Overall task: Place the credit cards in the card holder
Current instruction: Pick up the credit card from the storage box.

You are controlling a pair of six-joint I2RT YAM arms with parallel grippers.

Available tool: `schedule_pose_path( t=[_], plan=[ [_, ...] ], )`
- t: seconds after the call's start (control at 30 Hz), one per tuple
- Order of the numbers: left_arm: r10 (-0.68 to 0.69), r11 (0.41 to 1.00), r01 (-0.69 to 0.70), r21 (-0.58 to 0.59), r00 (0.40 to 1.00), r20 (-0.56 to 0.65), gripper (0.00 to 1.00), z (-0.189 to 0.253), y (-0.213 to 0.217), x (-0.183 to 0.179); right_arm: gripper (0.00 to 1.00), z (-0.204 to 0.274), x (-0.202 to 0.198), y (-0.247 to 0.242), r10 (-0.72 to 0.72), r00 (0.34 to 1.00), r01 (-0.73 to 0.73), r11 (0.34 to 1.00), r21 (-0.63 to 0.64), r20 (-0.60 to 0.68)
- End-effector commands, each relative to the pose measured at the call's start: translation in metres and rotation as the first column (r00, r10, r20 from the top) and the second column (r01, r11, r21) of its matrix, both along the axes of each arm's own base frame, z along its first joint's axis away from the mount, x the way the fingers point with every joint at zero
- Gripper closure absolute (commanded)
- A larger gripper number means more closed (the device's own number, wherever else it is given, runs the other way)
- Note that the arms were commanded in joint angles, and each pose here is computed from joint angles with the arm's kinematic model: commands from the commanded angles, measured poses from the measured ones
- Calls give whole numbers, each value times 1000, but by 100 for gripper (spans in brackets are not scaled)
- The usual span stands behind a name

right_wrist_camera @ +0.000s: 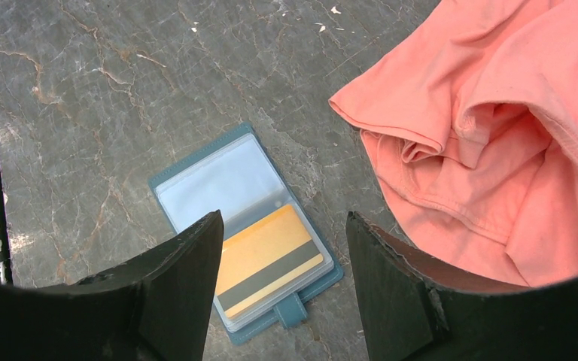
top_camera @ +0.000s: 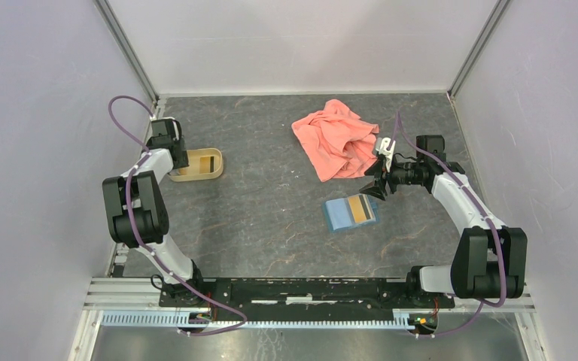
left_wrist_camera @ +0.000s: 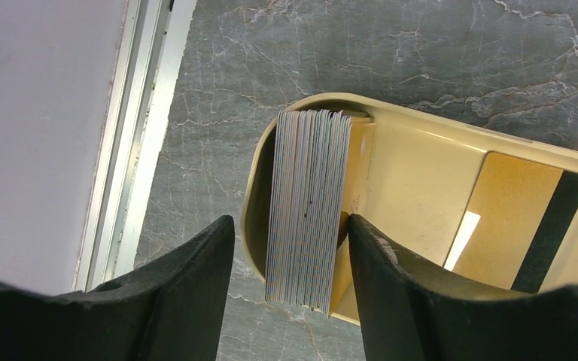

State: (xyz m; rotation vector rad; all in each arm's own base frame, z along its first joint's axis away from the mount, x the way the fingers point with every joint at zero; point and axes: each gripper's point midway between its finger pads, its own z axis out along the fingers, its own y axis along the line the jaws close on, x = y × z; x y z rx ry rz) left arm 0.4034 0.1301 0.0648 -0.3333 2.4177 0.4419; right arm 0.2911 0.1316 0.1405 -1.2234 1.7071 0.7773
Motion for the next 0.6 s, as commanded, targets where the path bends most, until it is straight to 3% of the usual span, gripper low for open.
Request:
schedule_pose_path(
  t=[0.0,0.33,0.57],
  plan=[
    [31,999,-33,19,994,101,37,37,7,11,33,4,2,1,12,1000,-12,1000,1,16],
    [28,999,-31,19,992,122,40,45,6,11,32,4,2,1,13,1000,-13,1000,-1,16],
    [19,1000,-21,11,992,126,48,47,4,11,32,3,2,1,14,1000,-14,1000,-5,16]
  ],
)
